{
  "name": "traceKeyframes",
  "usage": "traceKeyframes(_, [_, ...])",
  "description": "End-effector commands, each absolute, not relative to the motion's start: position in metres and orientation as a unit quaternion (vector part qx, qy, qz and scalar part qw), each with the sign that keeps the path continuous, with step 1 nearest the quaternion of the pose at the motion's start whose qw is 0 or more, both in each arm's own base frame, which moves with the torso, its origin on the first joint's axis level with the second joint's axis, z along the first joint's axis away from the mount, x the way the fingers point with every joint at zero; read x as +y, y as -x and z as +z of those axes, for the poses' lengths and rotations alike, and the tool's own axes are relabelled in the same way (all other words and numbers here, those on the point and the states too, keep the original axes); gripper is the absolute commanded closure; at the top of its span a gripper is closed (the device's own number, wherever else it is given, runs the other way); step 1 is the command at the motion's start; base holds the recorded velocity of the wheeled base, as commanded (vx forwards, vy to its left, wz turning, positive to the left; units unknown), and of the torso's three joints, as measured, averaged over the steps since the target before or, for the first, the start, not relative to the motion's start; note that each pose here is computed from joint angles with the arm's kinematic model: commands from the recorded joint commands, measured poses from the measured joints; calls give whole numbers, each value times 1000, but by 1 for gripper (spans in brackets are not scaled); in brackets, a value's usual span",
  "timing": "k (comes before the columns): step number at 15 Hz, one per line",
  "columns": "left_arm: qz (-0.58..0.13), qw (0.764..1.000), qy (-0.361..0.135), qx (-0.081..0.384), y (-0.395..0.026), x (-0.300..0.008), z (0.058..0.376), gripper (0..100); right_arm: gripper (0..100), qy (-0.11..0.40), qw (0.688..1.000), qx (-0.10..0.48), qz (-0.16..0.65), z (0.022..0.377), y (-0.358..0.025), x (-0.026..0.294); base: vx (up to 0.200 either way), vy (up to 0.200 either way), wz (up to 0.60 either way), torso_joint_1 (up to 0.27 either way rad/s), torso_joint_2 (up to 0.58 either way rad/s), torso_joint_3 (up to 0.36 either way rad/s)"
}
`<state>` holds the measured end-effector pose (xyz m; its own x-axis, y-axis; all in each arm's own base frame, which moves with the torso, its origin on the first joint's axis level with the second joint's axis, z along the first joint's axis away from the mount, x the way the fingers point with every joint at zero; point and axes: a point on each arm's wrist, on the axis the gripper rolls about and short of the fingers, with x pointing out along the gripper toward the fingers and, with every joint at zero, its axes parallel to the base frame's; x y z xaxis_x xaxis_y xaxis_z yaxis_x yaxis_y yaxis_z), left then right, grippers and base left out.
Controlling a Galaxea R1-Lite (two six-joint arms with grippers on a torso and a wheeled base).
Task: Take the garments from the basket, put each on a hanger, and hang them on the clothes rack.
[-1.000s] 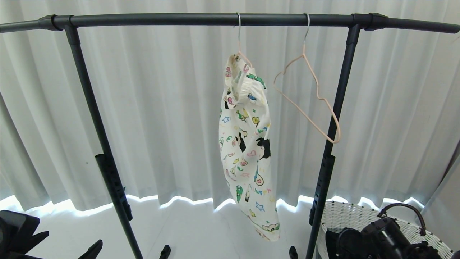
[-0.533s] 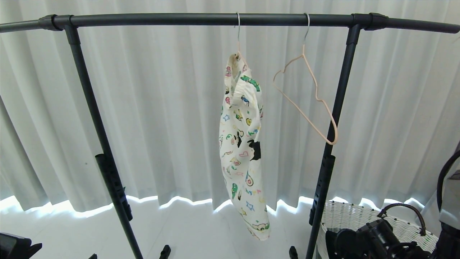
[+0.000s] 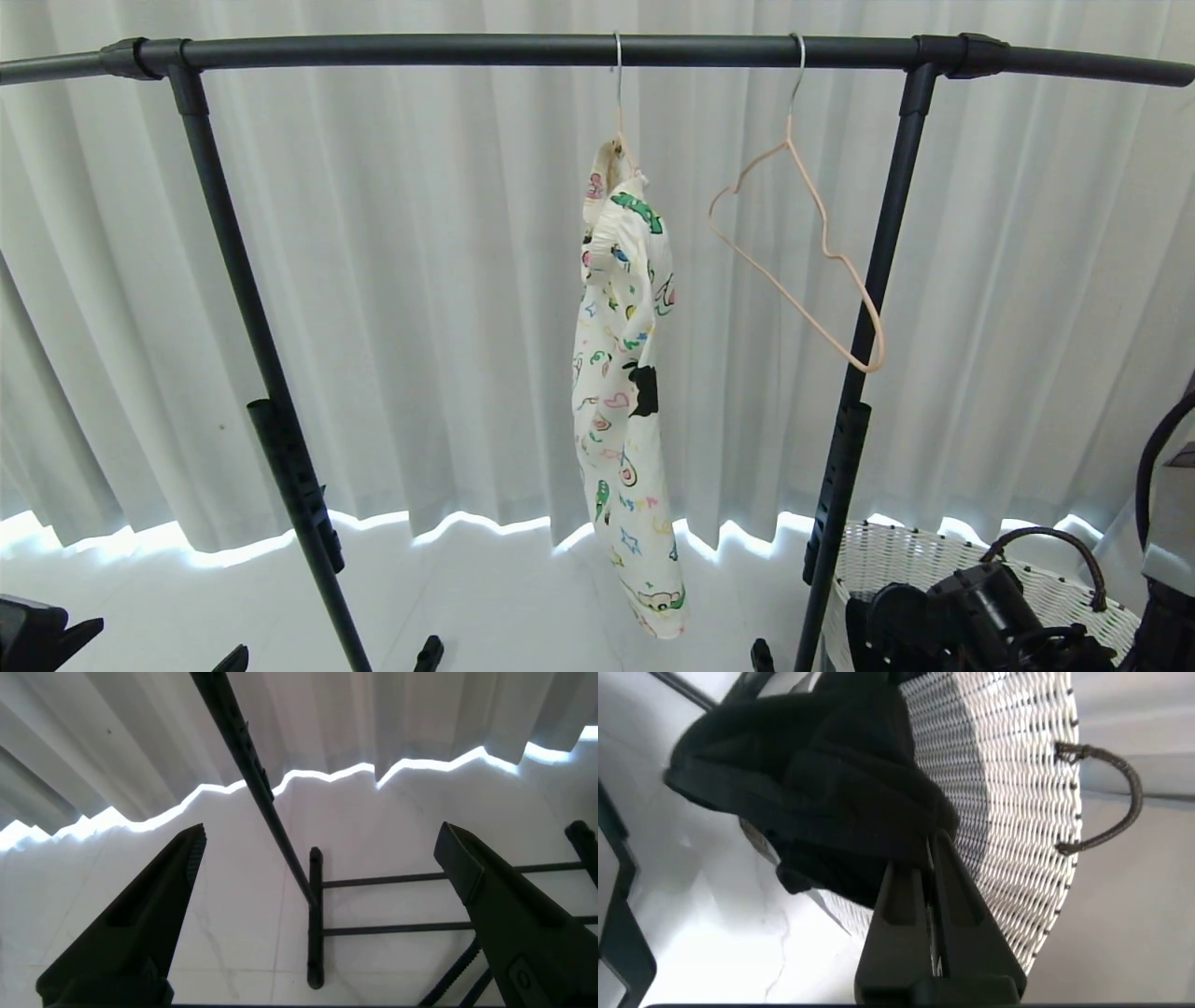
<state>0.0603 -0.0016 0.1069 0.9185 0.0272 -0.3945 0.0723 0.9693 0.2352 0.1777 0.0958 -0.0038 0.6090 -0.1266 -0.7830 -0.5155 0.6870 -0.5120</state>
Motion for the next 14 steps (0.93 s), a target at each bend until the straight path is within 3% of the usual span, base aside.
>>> traceKeyframes(1, [-11,972,-123,199,-61,-2,108,0,100,378,824,402,126,8,-176,97,0,0,0,0,0,0])
traceKeyframes(6, [-15,970,-138,197,-61,-2,109,0,100,379,849,345,130,71,-184,101,0,0,0,0,0,0])
traceKeyframes(8, [-19,967,-162,194,-61,-2,110,0,100,365,852,349,137,112,-186,103,0,0,0,0,0,0])
traceKeyframes(12, [-42,969,-160,181,-64,-3,117,0,100,317,860,370,153,195,-189,108,0,0,0,0,0,0])
traceKeyframes(14, [-62,970,-155,175,-68,-4,122,0,100,309,867,356,160,216,-186,113,-200,0,0,7,5,0])
